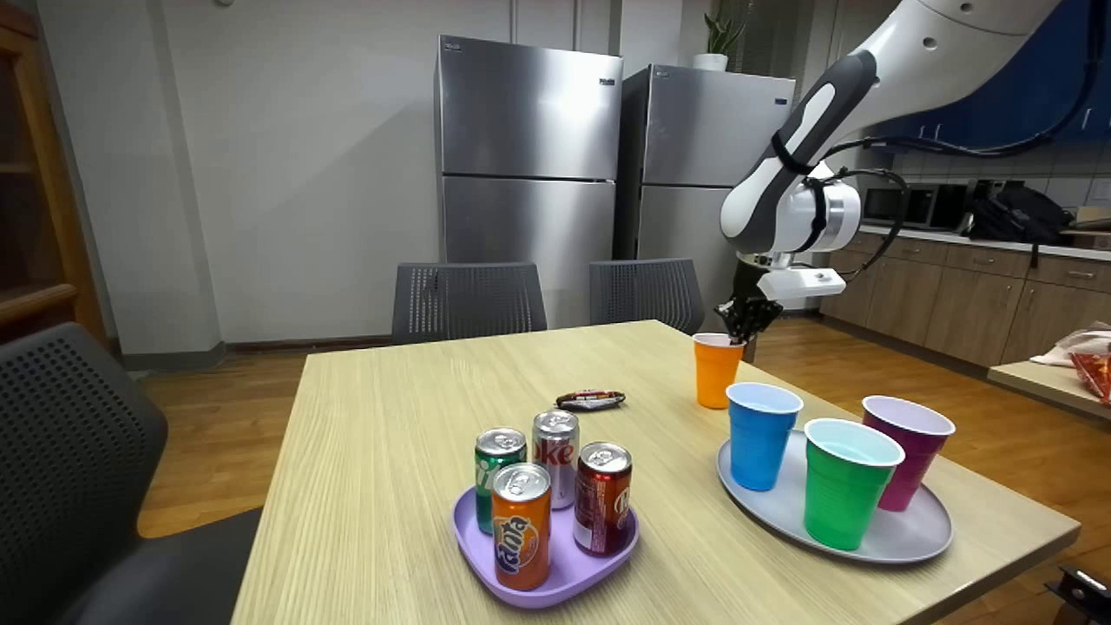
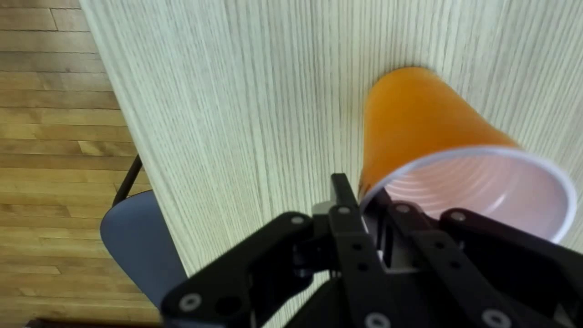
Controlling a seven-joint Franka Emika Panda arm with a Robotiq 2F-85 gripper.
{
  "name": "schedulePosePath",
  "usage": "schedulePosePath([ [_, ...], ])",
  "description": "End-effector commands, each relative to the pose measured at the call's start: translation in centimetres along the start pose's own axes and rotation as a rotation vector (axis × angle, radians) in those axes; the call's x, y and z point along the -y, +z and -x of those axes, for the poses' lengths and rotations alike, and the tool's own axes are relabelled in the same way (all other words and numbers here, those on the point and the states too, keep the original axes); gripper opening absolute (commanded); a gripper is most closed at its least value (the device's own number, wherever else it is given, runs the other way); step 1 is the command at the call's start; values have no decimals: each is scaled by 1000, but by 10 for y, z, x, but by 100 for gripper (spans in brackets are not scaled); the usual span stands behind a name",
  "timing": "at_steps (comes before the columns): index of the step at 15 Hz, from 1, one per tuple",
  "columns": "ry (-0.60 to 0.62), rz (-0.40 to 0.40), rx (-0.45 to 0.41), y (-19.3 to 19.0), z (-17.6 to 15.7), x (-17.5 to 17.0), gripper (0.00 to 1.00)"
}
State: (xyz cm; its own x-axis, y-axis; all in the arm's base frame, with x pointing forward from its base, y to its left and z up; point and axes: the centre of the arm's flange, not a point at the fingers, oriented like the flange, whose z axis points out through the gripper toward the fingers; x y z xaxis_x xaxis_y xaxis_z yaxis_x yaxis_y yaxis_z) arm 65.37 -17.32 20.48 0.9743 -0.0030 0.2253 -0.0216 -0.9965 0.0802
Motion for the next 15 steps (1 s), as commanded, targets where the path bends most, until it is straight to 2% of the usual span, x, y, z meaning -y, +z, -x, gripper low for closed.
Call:
schedulePosePath([
  [1,22,-12,7,-6,-7,0,0],
  [7,24,-31,-11,-21,-6,1,1],
  [15,29,-84,-57,-66,11,-1,1],
])
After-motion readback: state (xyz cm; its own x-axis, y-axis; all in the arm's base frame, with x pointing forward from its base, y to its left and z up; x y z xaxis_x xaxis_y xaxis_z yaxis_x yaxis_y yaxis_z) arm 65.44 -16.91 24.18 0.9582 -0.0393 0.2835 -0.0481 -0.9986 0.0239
